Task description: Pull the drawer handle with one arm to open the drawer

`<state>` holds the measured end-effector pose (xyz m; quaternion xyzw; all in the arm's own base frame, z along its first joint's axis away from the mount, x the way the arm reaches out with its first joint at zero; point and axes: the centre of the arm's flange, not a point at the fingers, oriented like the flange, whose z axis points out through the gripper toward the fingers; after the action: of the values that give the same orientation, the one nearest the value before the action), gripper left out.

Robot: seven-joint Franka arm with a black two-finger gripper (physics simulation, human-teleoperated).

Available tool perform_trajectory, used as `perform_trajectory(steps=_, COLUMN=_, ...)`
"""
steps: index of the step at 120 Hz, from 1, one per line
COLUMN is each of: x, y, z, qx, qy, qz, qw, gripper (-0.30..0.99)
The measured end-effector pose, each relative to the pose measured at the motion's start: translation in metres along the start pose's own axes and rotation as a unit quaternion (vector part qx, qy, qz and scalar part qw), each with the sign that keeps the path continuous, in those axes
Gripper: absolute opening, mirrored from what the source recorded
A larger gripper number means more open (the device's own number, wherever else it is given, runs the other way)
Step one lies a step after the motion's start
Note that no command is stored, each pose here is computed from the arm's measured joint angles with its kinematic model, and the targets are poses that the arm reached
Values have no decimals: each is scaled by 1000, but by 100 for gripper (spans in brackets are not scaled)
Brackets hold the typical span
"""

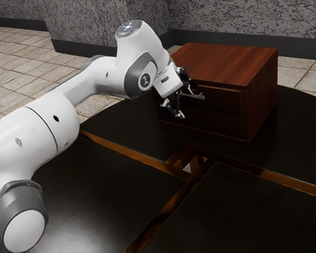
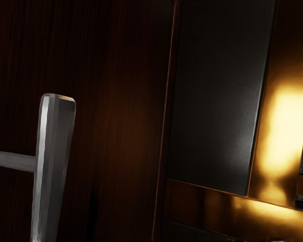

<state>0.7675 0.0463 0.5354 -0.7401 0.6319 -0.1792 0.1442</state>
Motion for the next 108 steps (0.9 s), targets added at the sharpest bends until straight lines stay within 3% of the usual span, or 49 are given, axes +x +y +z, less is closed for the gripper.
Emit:
perform_trajectory(steps=33, x=-5, y=1, z=-5, qx=-2, qy=-3, qz=-7, qw=1000, gripper=37)
perform_trajectory(steps=108, x=-10, y=25, z=-22, qx=-26, qy=-9, qz=-19, qw=999, gripper=24)
